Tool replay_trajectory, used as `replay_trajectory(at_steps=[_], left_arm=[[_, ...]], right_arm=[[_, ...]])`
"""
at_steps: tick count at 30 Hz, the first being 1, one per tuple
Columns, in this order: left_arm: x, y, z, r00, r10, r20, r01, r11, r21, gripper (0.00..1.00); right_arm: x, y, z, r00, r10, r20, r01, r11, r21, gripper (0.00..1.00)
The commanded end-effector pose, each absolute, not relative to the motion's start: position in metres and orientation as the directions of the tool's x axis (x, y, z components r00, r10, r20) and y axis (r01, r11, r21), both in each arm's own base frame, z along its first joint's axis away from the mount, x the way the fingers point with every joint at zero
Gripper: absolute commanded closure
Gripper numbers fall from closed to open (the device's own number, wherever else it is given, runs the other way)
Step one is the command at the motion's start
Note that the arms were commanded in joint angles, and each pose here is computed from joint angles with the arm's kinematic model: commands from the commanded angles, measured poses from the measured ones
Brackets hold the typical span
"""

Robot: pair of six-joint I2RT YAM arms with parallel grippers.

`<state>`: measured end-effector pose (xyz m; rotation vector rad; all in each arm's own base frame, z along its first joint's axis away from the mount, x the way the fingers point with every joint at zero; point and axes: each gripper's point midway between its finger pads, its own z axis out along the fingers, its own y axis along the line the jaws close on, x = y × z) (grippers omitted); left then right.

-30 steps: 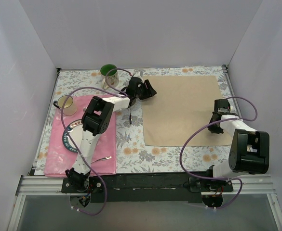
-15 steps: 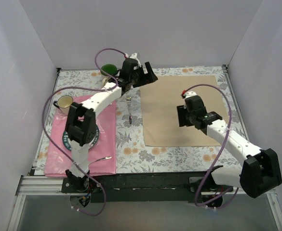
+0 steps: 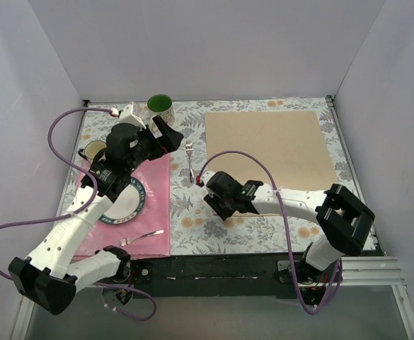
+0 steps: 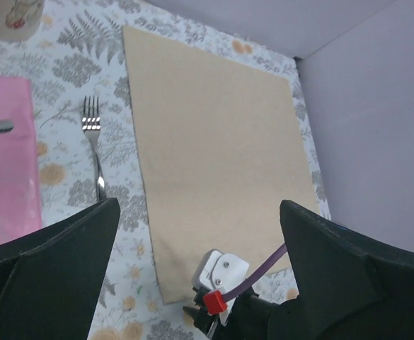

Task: Fold the napkin, place the utensils inside, and roll it up
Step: Flatten the napkin out, then fold the napkin

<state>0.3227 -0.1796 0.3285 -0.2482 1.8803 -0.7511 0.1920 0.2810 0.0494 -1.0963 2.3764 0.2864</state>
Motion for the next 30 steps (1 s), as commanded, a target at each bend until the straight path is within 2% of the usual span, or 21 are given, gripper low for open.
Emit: replay_trajectory(at_steps=[1,11,19,25,30], left_arm=[[0.308,-0.167,0.291,-0.488,-0.477,-0.731,0.082,0.809,-0.582,0.03],[0.303,-0.172,0.294,-0.511,-0.469,-0.72,0.102,0.799,-0.593,0.03],[0.304,-0.17,0.296,-0.501,-0.463,-0.731,0.104,0.807,-0.582,0.03],[0.306,-0.174,0.289,-0.518,-0.458,-0.723,0.106,0.804,-0.585,0.03],[0.306,-0.177,0.288,-0.528,-0.459,-0.715,0.11,0.798,-0.593,0.03]], right_arm=[[0.208,0.312,0.061,-0.499,-0.635,-0.59,-0.767,0.64,-0.04,0.59],[0.199,0.335,0.047,-0.511,-0.623,-0.592,-0.799,0.599,0.059,0.49],[0.191,0.325,0.029,-0.533,-0.638,-0.556,-0.794,0.604,0.068,0.49],[0.185,0.316,0.021,-0.556,-0.633,-0.539,-0.784,0.614,0.087,0.5],[0.172,0.311,0.006,-0.593,-0.618,-0.516,-0.777,0.607,0.167,0.63]])
